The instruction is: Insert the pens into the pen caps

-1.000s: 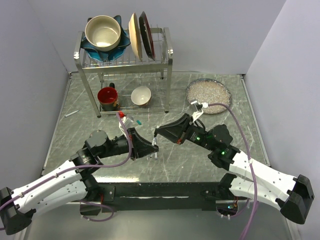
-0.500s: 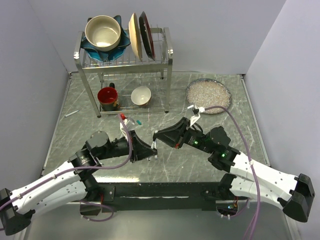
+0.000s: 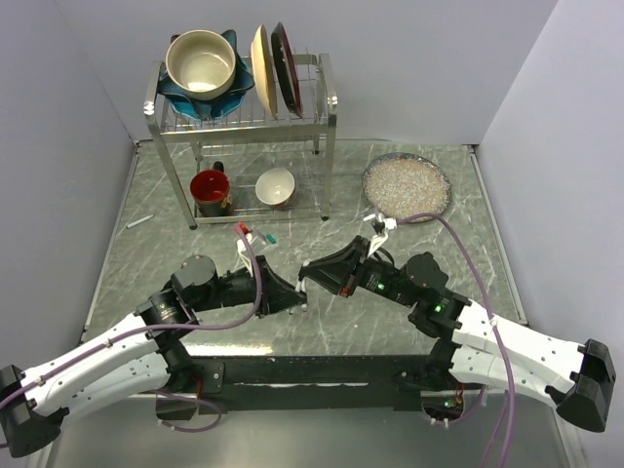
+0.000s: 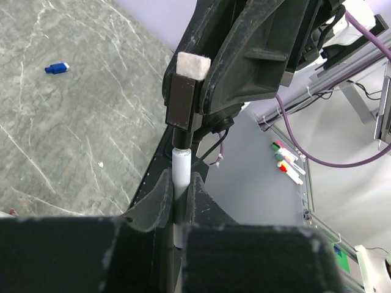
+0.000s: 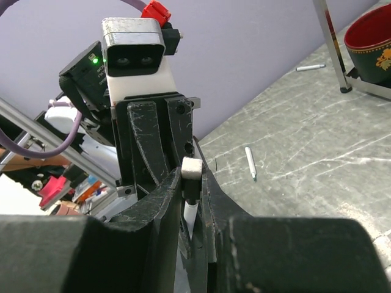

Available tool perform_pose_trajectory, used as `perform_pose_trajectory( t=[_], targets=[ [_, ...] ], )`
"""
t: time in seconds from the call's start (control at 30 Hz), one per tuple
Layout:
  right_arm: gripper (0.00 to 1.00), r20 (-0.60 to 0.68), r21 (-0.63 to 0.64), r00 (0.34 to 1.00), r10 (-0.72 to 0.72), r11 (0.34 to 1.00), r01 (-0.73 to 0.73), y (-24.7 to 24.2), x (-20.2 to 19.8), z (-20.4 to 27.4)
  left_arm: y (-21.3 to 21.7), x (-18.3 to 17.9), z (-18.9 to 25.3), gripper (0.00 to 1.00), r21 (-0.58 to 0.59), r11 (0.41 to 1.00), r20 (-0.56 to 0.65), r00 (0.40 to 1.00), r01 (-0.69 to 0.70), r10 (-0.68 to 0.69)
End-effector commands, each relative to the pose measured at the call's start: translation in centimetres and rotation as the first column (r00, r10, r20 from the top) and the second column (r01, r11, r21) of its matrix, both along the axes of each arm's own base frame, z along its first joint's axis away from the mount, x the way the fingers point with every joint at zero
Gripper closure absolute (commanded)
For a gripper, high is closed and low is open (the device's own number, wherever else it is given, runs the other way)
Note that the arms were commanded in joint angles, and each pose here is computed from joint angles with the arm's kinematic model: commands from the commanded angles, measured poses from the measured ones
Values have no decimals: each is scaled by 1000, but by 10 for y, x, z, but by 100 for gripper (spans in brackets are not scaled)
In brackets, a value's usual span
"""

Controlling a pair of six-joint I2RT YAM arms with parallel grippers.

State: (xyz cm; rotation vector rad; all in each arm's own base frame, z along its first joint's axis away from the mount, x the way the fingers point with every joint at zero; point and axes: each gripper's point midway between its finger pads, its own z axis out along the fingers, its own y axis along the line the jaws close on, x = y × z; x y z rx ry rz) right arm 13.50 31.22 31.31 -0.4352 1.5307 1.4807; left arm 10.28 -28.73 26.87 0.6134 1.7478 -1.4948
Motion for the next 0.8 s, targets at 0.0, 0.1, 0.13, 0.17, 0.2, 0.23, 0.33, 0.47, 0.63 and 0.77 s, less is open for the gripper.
perform_pose_trajectory(
  t=[0.0, 0.1, 0.13, 0.17, 0.2, 0.23, 0.33, 0.47, 0.63, 0.77],
  targets=[
    [100, -70, -41, 993, 99, 994, -102, 7, -21, -28, 2, 26, 38, 99, -109, 986, 89, 987, -123, 133],
    [100, -106, -67, 984, 140, 987, -148, 14, -32, -48, 1, 35, 39, 99, -109, 981, 101, 981, -158, 169],
    [100, -122, -97, 981, 153, 982, -165, 16, -37, -60, 1, 38, 45, 99, -112, 979, 109, 977, -169, 181],
    [100, -130, -114, 980, 153, 979, -168, 17, -39, -67, 0, 40, 46, 99, -101, 979, 113, 976, -177, 188],
    [100, -140, -129, 978, 157, 976, -175, 18, -41, -74, -2, 47, 39, 99, -63, 978, 102, 973, -200, 206],
    [100, -149, -136, 974, 168, 973, -188, 17, -46, -83, -2, 50, 45, 99, -64, 976, 113, 970, -209, 215],
    [100, -175, -146, 966, 192, 965, -218, 16, -55, -96, -3, 60, 45, 99, -61, 967, 123, 959, -249, 255],
    [100, -219, -182, 956, 195, 955, -236, 16, -64, -114, 0, 71, 49, 99, -85, 952, 126, 944, -295, 304],
    [100, -275, -136, 931, 239, 949, -283, 21, -76, -122, 5, 82, 60, 99, -154, 933, 125, 930, -326, 346],
    [100, -329, -109, 907, 262, 944, -313, 29, -84, -126, 10, 91, 66, 99, -182, 919, 114, 921, -350, 374]
  ],
)
